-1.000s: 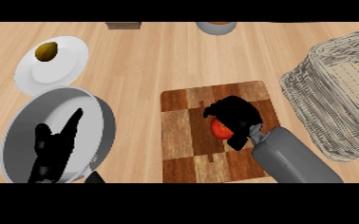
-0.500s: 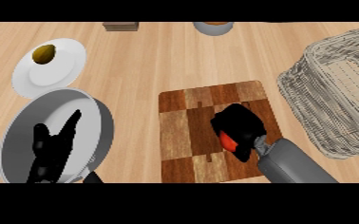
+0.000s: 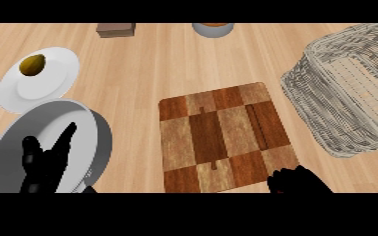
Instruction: Pick the tomato from the cutting board and place it in the basket
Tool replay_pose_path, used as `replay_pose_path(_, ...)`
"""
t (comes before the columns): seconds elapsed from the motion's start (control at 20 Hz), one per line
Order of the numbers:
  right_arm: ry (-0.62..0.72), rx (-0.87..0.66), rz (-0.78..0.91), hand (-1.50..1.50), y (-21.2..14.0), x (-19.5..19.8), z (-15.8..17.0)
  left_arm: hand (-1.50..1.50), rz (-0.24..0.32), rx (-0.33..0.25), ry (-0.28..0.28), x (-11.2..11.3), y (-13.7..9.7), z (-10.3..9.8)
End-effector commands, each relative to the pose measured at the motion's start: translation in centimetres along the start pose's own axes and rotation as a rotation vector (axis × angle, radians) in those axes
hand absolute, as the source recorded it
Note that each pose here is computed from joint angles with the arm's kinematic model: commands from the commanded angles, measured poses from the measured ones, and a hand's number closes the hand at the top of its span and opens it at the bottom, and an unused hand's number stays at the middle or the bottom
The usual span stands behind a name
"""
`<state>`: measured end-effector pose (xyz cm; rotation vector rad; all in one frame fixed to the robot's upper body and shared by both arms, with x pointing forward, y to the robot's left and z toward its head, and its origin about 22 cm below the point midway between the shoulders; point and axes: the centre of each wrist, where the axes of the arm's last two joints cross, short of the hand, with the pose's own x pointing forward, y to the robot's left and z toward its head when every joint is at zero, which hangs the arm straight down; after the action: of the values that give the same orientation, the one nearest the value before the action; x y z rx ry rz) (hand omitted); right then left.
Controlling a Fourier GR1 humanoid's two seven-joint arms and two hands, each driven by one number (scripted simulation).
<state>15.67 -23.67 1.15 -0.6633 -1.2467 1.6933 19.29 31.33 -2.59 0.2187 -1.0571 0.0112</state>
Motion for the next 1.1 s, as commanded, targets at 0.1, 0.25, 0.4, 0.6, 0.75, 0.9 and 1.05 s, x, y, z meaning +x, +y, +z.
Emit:
replay_pose_path(0.1, 0.025, -0.210, -0.242, 1.50, -0.1, 1.5, 5.2, 0.00, 0.027, -0.024, 0.074, -2.2, -0.6, -0.4)
replay_pose_path(0.25, -0.049, -0.406, -0.653, 1.50, -2.7, 4.8, 4.7, 0.00, 0.026, -0.014, 0.065, -2.3, -0.7, 0.5)
replay_pose_path(0.4, -0.088, -0.570, -0.732, 1.50, -6.0, 4.4, 7.0, 0.00, 0.033, -0.014, 0.063, -2.7, -0.2, 0.9)
replay_pose_path(0.6, -0.081, -0.686, -0.769, 1.50, -11.0, 3.8, 10.4, 0.00, 0.026, -0.024, 0.048, -1.3, -0.2, -0.2)
replay_pose_path(0.75, -0.026, -0.729, -0.756, 1.50, -12.2, 2.7, 11.5, 0.00, 0.013, -0.036, 0.060, -1.9, -0.2, -0.1)
replay_pose_path(0.9, 0.029, -0.760, -0.733, 1.50, -13.8, 1.5, 12.2, 0.00, 0.004, -0.010, 0.047, -2.2, -1.0, 0.0)
replay_pose_path(1.05, 0.088, -0.799, -0.753, 1.50, -15.2, -0.8, 12.3, 0.00, 0.004, -0.019, 0.051, -1.1, -0.4, 0.2)
